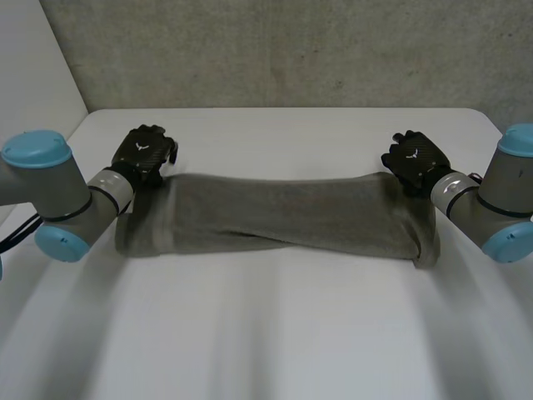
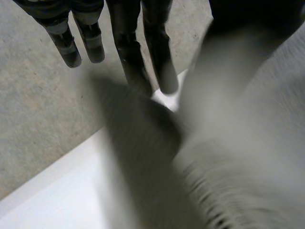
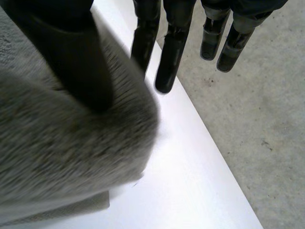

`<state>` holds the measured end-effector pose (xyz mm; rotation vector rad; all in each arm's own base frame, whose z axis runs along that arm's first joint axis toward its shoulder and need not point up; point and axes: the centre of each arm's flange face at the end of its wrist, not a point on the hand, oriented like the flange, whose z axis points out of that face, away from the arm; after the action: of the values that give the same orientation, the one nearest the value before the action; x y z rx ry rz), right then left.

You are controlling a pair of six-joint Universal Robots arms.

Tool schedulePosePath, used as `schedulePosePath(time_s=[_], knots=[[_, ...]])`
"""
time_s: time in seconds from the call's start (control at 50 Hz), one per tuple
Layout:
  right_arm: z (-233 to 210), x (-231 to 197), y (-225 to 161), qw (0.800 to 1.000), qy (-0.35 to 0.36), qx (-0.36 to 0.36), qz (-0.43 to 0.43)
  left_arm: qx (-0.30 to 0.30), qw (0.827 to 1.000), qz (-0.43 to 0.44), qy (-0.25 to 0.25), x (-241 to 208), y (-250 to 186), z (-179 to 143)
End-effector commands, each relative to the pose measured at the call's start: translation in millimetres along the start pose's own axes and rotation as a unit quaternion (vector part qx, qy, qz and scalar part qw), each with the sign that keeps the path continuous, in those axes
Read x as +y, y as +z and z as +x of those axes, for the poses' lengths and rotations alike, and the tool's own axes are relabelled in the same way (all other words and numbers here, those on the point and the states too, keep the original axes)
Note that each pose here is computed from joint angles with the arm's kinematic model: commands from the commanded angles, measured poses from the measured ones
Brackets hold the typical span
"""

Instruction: Fold the towel.

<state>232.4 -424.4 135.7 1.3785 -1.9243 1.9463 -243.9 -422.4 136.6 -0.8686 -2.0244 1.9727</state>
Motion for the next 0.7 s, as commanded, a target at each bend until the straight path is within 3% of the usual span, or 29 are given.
schedulePosePath(time_s=[0.02,0.2,0.44,0.6,0.7], knots=[[8.4,-2.4,2.2,1.000,-0.006,0.028,0.000,-0.017,1.000,0.015,0.006,-6.2,0.5,-0.9],[42.1,-36.7,-11.5,0.997,-0.011,0.074,0.034,-0.022,0.999,0.042,0.013,-37.4,-8.0,-1.1],[45.1,-54.9,-37.5,0.997,0.023,0.068,0.037,-0.014,0.999,0.031,0.013,-63.1,-48.4,7.5],[18.8,-33.9,-68.5,0.993,0.099,-0.016,-0.070,0.015,0.997,-0.070,-0.020,-51.2,-87.1,23.9],[8.0,-33.5,-90.5,0.985,0.143,-0.049,-0.087,0.041,0.985,-0.165,-0.032,-31.1,-113.8,33.6]])
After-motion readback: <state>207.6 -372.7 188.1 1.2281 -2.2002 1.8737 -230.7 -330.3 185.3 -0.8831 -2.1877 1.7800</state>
